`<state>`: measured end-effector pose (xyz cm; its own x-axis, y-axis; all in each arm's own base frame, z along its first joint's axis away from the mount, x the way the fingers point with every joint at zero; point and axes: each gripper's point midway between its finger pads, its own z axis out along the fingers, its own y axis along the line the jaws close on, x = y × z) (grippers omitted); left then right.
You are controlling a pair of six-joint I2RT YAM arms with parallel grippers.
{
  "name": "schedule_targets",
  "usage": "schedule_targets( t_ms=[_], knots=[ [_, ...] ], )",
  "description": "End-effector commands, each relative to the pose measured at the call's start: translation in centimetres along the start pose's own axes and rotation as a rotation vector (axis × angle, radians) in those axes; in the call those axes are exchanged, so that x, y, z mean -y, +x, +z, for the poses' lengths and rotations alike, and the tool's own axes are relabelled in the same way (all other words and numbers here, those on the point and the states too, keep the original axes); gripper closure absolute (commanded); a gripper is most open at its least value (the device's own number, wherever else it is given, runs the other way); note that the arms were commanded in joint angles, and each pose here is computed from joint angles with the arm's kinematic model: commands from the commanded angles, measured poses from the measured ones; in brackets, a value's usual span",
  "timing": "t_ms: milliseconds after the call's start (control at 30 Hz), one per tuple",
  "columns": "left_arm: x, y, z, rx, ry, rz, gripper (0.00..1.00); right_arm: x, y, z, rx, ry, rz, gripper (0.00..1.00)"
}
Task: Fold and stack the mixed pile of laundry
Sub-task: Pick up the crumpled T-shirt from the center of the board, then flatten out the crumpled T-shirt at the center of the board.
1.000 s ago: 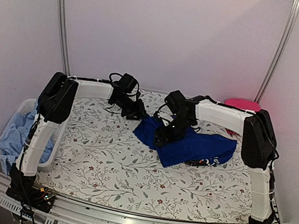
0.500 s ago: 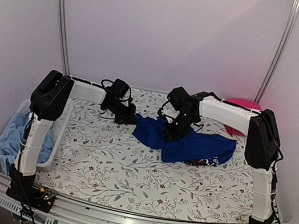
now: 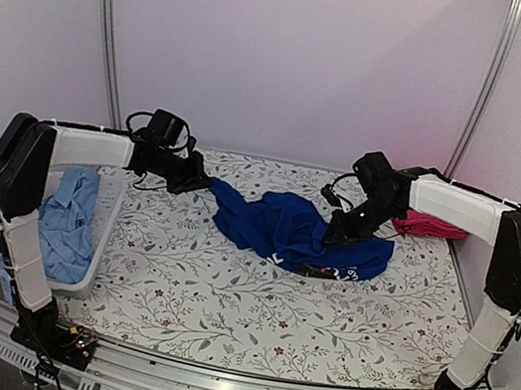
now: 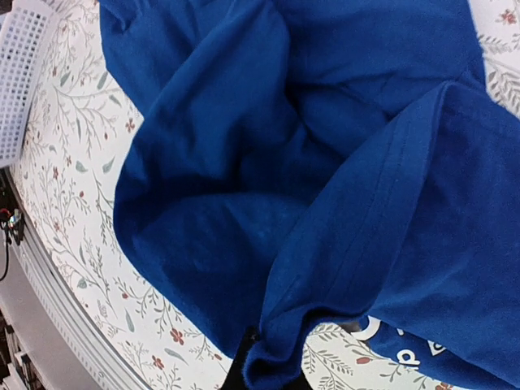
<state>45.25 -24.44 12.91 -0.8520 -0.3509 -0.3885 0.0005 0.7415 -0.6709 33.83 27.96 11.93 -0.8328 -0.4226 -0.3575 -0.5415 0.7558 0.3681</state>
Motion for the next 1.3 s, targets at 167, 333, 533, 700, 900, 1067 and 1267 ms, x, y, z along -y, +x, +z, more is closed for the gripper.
schedule_targets(
  t_ms=[167,333,533,700,900,1067,1267],
  knots=[
    [-3.4,4.8,-2.5,-0.037,-0.05,-0.046,1.0,-0.1,5.1,-0.2,-0.025,-0.097,0.12,1.0],
    [0.4,2.0,-5.8,0.066,0.025,-0.003,1.0,1.4,-0.1,-6.1,0.195,-0.095,0.2,1.0],
    [8.6,-7.3,-14.0,0.366,0.051,0.132,1.0,4.1,-9.3,-20.4,0.613,-0.025,0.236,1.0],
    [15.1,-12.6,-21.2,0.56,0.094,0.282,1.0,4.6,-13.8,-32.5,0.896,0.03,0.19,1.0],
    [20.6,-12.3,-29.3,0.691,0.205,0.438,1.0,0.9,-14.6,-40.2,1.053,0.041,0.06,1.0],
    [24.2,-8.8,-35.7,0.799,0.333,0.499,1.0,-3.3,-12.3,-44.2,1.13,-0.017,-0.01,1.0],
    [26.8,-8.6,-39.7,0.874,0.38,0.515,1.0,-6.5,-11.1,-48.5,1.237,-0.057,-0.058,1.0]
  ],
)
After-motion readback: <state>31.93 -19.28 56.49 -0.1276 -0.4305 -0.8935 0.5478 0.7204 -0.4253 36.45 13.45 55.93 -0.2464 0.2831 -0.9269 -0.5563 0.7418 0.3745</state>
